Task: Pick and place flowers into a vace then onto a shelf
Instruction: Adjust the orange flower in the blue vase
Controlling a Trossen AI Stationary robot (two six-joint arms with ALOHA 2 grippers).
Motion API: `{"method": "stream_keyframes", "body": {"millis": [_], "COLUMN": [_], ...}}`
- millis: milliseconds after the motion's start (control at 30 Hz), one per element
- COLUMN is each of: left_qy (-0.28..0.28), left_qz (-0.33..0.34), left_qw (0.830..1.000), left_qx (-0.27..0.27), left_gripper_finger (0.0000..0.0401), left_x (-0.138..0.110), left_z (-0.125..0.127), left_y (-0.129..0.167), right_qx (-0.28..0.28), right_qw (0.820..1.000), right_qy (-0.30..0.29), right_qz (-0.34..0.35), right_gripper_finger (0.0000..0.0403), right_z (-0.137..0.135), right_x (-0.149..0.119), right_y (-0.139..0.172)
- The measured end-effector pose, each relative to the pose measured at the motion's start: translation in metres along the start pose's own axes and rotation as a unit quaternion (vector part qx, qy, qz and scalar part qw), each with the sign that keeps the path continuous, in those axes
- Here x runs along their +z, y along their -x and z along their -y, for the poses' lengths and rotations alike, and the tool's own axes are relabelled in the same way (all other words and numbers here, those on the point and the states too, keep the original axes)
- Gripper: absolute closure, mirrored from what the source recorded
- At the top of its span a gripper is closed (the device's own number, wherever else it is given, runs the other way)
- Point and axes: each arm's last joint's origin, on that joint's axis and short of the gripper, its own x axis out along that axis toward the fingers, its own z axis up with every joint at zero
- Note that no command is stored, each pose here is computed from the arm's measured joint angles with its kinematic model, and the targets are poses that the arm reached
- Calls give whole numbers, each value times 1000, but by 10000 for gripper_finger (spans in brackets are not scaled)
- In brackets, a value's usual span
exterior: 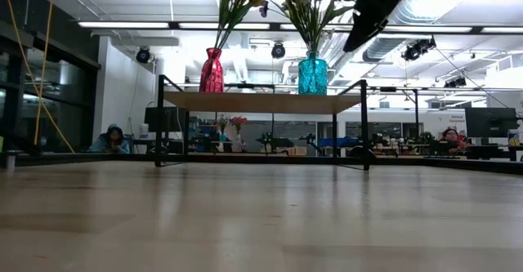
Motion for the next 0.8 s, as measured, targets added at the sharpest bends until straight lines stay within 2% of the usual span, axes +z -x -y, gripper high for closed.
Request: {"method": "stream_keyframes", "body": {"millis": [300,800], "left_qy": [0,0], "left_qz": [0,0], "left_qw": [1000,1000], "left_qx": [0,0], "left_gripper_finger": [9,9], "left_x": [0,0], "left_z": [0,0], "left_y": [0,0], "right_qx": [-12,8], "right_qw": [999,992], "right_qy": [-35,-42], "right_qz": [-12,-123], "right_gripper_finger": [146,146], "right_z": [13,17], "right_x": [-6,-30], "right_y": [-1,1]}}
